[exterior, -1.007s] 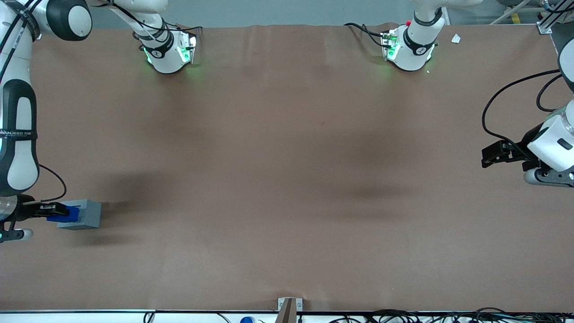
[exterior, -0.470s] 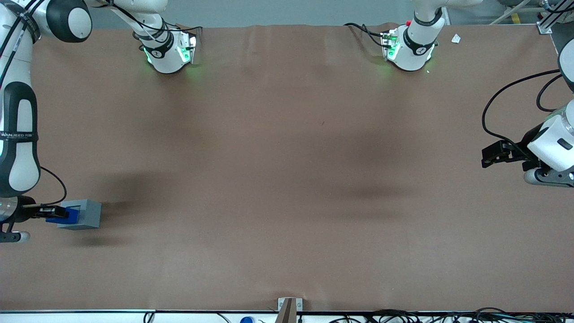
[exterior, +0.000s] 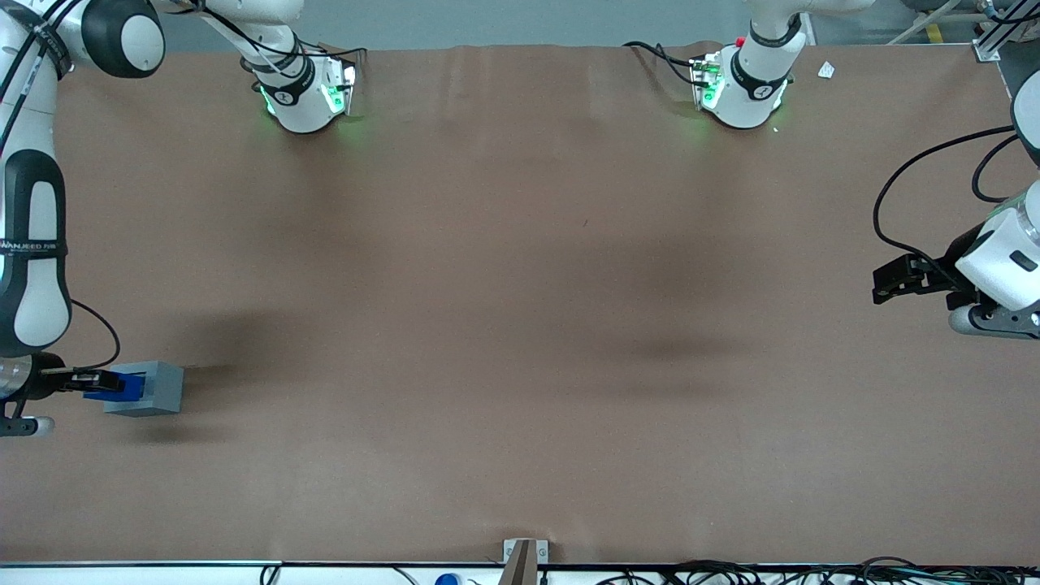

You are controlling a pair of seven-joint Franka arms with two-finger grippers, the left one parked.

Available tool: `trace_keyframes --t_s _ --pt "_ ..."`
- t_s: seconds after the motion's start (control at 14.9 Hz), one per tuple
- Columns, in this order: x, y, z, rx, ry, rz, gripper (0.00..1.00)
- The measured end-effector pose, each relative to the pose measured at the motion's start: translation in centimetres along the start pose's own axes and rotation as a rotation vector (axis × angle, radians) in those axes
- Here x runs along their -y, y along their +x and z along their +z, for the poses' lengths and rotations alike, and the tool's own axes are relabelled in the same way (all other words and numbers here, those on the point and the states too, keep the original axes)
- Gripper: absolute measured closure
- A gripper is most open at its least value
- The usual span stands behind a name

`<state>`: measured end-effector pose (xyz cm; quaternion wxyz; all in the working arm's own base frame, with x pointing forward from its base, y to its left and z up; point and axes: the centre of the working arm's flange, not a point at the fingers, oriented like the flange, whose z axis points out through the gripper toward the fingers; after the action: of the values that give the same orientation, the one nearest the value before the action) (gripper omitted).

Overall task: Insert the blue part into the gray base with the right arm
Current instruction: 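Lower the blue block into the gray base's opening, then open the right gripper and raise it away from the base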

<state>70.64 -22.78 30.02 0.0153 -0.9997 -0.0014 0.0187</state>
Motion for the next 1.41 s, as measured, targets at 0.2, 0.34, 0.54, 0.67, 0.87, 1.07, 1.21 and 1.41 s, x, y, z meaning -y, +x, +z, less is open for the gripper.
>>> trace_keyframes --t_s 0.2,0.34,0.54,0.67,0.87,1.07,1.21,1.41 --pt "0.0 0.0 0.0 -0.001 0.000 0.000 0.49" --pt "0.0 -0.1 0.0 -0.001 0.000 0.001 0.49" --pt "0.0 -0.4 0.1 -0.011 -0.003 0.001 0.49" --pt "0.1 -0.8 0.2 -0.024 -0.006 0.000 0.49" --pt "0.2 -1.3 0.5 -0.017 -0.002 -0.015 0.49" --pt "0.4 -1.7 1.8 0.005 0.004 -0.026 0.49" --pt "0.4 -1.7 1.8 0.005 0.004 -0.028 0.49" --pt "0.4 -1.7 1.8 0.005 0.004 -0.028 0.49"
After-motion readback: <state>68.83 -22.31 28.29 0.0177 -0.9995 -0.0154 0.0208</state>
